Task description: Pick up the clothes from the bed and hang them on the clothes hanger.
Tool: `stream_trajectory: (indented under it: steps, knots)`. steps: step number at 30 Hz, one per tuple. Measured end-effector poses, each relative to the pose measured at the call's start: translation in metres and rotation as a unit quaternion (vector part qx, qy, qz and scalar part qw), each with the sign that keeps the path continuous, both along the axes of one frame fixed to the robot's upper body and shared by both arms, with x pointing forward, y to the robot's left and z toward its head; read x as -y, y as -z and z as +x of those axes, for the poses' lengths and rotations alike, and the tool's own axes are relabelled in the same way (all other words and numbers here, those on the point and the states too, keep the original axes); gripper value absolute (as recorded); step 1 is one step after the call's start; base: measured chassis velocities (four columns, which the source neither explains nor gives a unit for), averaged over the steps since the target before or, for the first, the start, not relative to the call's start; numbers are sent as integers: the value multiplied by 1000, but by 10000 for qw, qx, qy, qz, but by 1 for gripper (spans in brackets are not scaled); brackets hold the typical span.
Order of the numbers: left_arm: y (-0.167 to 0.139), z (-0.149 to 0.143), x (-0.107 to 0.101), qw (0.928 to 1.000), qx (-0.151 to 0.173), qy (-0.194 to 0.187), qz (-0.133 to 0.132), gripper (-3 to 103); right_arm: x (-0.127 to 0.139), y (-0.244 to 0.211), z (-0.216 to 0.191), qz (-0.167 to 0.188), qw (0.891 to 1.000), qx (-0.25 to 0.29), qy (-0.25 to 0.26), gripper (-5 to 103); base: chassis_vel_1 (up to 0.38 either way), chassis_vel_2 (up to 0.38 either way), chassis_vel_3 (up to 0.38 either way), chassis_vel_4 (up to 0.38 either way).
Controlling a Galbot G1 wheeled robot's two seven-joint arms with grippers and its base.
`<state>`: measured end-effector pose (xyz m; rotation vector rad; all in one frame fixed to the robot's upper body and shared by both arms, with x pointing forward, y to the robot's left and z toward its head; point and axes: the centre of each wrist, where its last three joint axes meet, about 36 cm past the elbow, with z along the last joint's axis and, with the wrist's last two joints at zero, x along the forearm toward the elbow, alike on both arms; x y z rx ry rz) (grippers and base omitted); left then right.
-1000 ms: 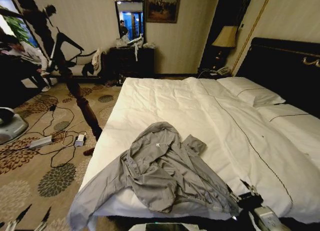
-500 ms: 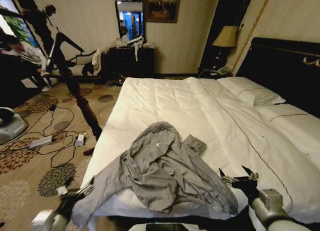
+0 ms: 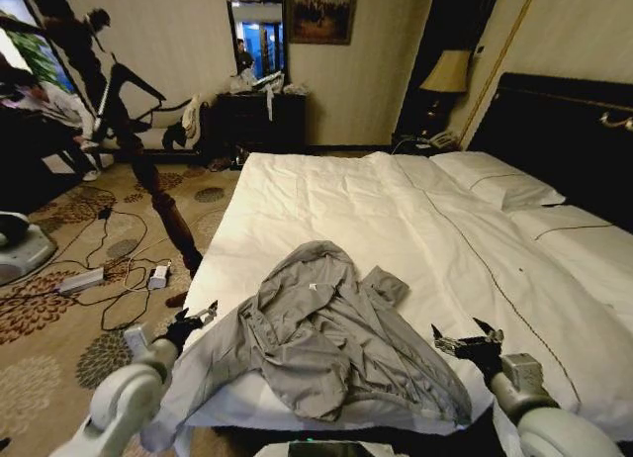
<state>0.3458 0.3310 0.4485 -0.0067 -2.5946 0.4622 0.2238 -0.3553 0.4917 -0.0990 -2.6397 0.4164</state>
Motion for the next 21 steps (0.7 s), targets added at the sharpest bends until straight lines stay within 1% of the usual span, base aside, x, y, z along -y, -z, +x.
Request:
stream_trajectory:
  steps: [1,2,3,4,5,6,7,8,9,11,13,16,18,21]
  knots:
    - [0,0,0,10000,0,0,0,100,0,0,0,0,10000,0,0,100,0,0,0,0]
    - [3,9,4,9999,-38,77,-93,100,0,0,1,8,10000,5,13,100,0,0,0,0]
    - [7,19,9,9997,-65,169,-192,100,0,-1,1,13,10000,6,31,100,0,0,0,0]
    - [11,36,15,9993,-44,250,-275,102,0,-1,2,22,10000,-7,46,100,0,0,0,0]
    - [12,47,19,9991,-26,292,-308,102,0,-1,2,21,10000,-12,52,100,0,0,0,0]
    - [14,54,21,9990,-29,323,-322,100,0,-1,2,19,10000,-13,58,100,0,0,0,0]
    - [14,54,21,9990,-29,323,-322,100,0,-1,2,19,10000,-13,58,100,0,0,0,0]
    - [16,59,24,9988,-35,351,-331,98,0,-1,2,18,10000,-21,65,100,0,0,0,0]
    - [18,76,29,9986,-31,397,-338,98,1,0,2,11,10000,-34,91,100,0,0,0,0]
    - [21,91,31,9986,-45,397,-341,97,2,1,1,-11,9999,-55,116,100,0,0,0,0]
    - [22,94,31,9985,-75,401,-356,97,3,1,1,-19,9999,-61,122,100,0,0,0,0]
    - [30,107,35,9975,-299,449,-456,91,3,3,1,-15,9999,-81,133,100,0,0,0,0]
    - [33,109,36,9973,-344,462,-452,91,3,3,1,-12,9999,-80,128,100,0,0,0,0]
    - [44,114,45,9968,-434,540,-386,87,2,3,2,21,9999,-89,120,100,0,0,0,0]
